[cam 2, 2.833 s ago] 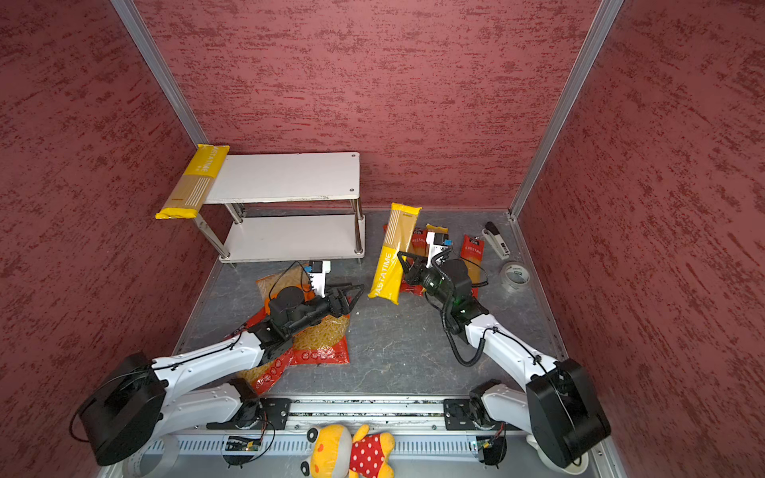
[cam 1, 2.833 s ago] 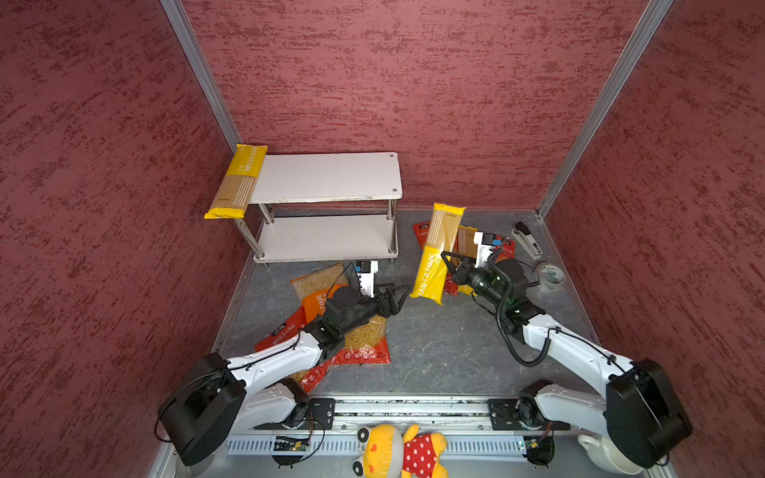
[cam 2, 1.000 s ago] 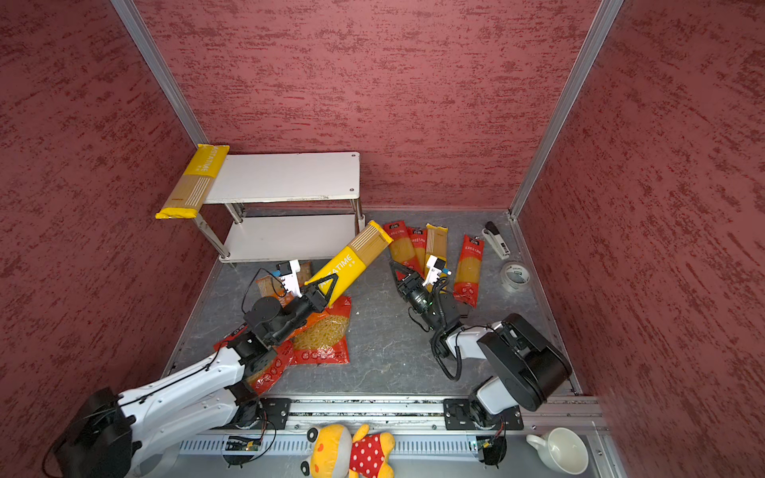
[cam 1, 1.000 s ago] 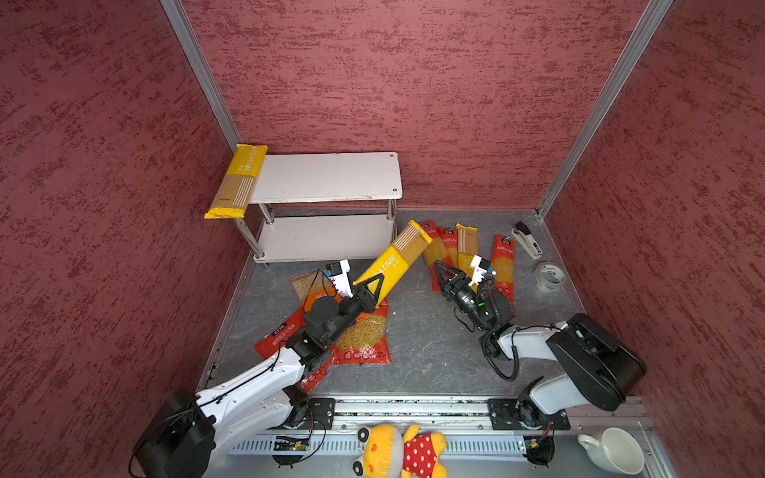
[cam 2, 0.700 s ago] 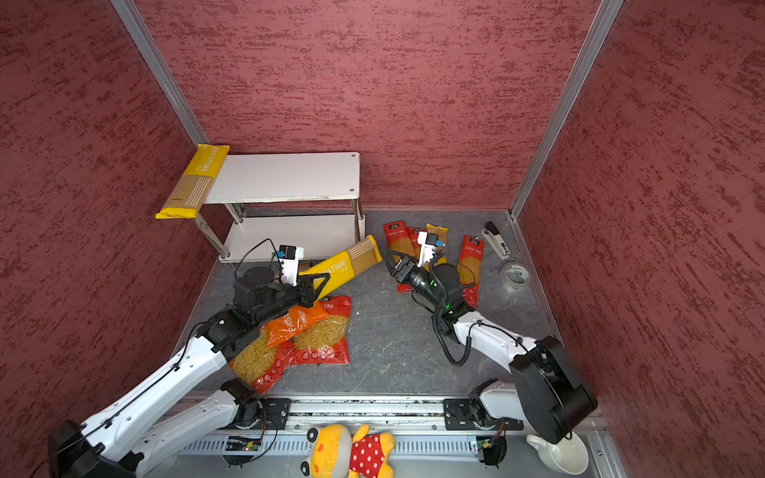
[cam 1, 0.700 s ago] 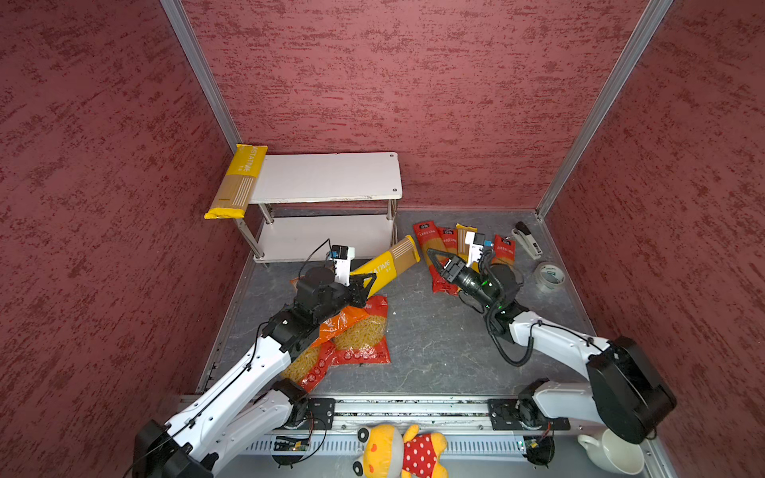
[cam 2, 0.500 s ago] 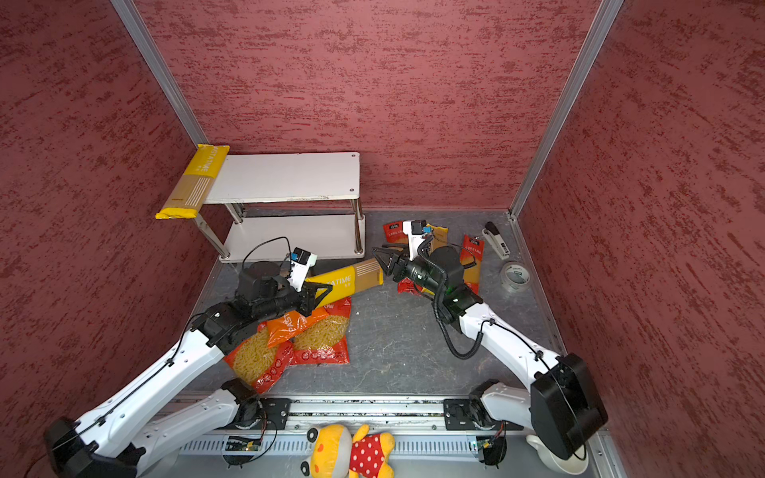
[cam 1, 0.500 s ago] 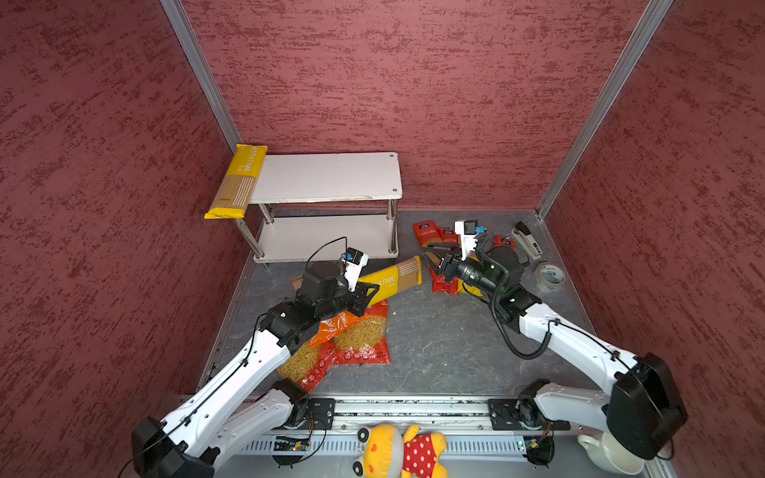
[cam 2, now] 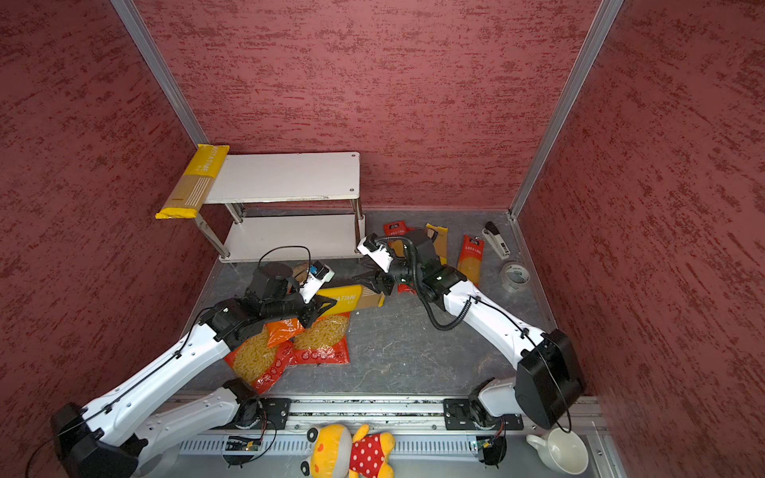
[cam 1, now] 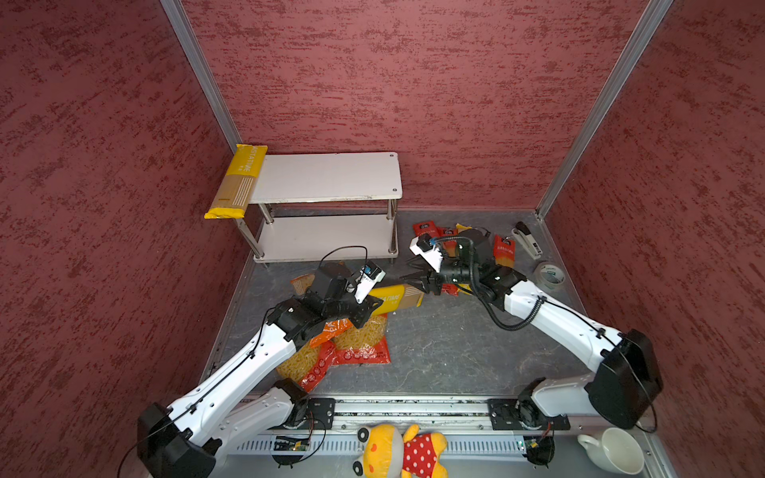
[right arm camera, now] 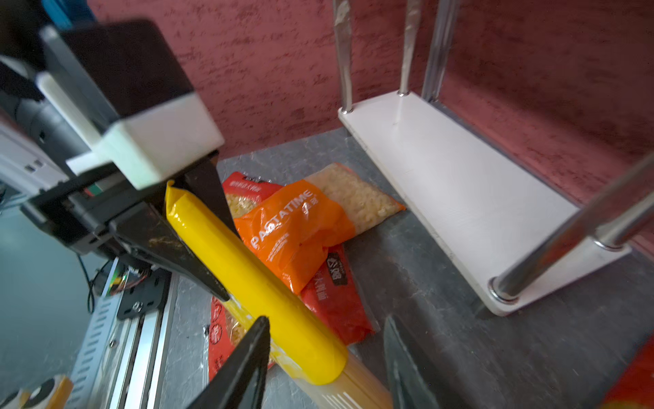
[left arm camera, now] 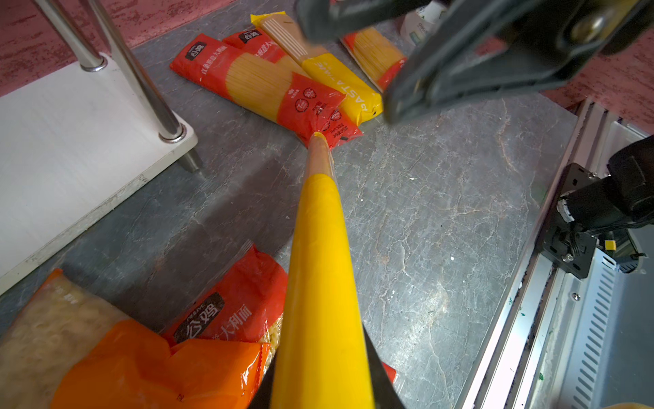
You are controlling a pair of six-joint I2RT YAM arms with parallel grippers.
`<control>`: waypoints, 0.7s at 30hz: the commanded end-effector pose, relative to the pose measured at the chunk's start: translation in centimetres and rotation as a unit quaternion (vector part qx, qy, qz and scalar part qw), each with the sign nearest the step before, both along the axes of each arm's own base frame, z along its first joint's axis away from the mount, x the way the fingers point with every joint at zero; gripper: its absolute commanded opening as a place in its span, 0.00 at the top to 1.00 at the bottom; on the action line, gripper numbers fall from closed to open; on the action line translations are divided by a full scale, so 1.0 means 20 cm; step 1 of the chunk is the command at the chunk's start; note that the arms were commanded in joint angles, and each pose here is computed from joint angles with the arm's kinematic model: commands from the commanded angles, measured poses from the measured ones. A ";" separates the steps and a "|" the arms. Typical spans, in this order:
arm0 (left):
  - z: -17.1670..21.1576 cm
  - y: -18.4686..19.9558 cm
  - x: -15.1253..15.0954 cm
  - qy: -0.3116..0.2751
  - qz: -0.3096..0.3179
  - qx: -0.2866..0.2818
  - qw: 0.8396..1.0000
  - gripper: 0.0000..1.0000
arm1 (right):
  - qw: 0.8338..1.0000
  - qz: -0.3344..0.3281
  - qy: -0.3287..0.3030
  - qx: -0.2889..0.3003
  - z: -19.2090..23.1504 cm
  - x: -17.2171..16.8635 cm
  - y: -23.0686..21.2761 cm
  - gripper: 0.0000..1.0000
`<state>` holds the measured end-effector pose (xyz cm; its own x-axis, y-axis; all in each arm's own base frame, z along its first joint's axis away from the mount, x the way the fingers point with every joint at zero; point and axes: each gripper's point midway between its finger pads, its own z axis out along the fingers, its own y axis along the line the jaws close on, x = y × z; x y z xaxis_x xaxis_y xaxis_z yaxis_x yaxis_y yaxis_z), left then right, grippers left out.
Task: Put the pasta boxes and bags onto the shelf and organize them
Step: 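Grasp the pack's free end with the left gripper near the right gripper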
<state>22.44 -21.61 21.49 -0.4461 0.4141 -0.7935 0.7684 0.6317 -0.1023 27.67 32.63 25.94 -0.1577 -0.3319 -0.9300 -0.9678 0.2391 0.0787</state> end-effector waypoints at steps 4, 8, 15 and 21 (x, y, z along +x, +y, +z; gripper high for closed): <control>0.34 -0.14 0.01 -0.111 -0.067 -0.068 0.989 1.00 | 0.994 0.084 -0.008 -0.067 -0.19 -0.10 0.04 0.44; 0.35 -0.15 -0.01 -0.118 -0.077 -0.065 0.988 1.00 | 0.990 0.112 0.005 -0.086 -0.26 -0.13 0.06 0.44; 0.36 -0.16 -0.01 -0.134 -0.079 -0.057 0.986 1.00 | 0.983 0.143 0.024 -0.111 -0.35 -0.18 0.07 0.45; 0.43 -0.17 -0.01 -0.158 -0.081 -0.067 0.982 1.00 | 0.984 0.148 0.027 -0.091 -0.33 -0.18 0.10 0.59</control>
<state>21.11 -22.80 21.08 -0.3441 0.5125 -0.7867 0.8426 0.5382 -0.0180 24.40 33.95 18.15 -0.1146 -0.5662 -0.8163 -0.9913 0.0111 0.1314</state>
